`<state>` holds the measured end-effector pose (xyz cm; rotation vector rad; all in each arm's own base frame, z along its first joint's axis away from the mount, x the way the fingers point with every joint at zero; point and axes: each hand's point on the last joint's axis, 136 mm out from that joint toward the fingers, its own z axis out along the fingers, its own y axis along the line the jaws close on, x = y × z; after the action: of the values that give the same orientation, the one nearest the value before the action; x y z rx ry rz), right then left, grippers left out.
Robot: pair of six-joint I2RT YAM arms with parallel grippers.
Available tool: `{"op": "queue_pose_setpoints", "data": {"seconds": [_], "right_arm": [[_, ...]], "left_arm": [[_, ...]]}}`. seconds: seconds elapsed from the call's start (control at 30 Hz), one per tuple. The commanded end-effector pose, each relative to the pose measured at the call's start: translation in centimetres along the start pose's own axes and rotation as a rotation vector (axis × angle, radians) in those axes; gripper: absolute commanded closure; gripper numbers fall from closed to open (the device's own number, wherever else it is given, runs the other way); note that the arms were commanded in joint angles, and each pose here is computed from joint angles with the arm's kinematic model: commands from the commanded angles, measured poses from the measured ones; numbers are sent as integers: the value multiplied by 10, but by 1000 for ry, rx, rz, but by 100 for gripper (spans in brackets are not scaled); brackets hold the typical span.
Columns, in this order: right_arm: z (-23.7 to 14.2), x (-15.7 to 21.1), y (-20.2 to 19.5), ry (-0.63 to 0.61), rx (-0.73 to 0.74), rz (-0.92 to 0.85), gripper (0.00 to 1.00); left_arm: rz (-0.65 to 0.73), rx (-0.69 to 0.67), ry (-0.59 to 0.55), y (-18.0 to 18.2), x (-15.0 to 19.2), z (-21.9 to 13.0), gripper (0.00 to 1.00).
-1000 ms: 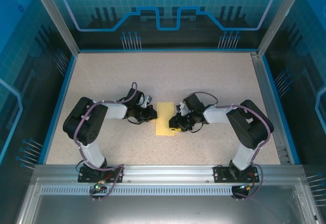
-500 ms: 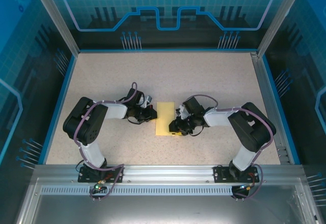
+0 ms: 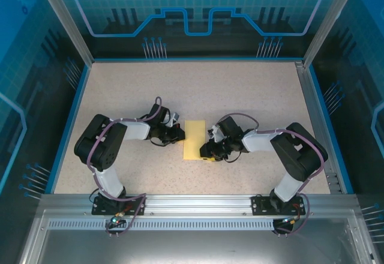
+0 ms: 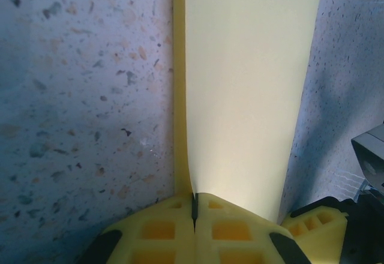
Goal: Fold a paper plane with a square sheet of paper (pick it up from the middle)
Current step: Fold the square sheet of paper in half at the center of the table.
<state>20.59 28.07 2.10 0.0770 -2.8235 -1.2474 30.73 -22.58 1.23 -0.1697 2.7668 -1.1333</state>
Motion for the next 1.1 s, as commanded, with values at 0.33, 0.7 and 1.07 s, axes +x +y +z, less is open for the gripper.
{"op": "queue_pose_setpoints", "data": {"seconds": [0.33, 0.7, 1.07], "right_arm": [[-50, -4, 22, -150, 156, -166, 65], [-85, -27, 58, -467, 292, -668, 41], [-24, -1, 101, -351, 455, -1007, 41]], "left_arm": [[-69, -26, 71, -2, 17, -9, 94], [-44, 58, 55, -54, 3, -43, 93], [-44, 78, 54, -64, -2, -45, 92]]}}
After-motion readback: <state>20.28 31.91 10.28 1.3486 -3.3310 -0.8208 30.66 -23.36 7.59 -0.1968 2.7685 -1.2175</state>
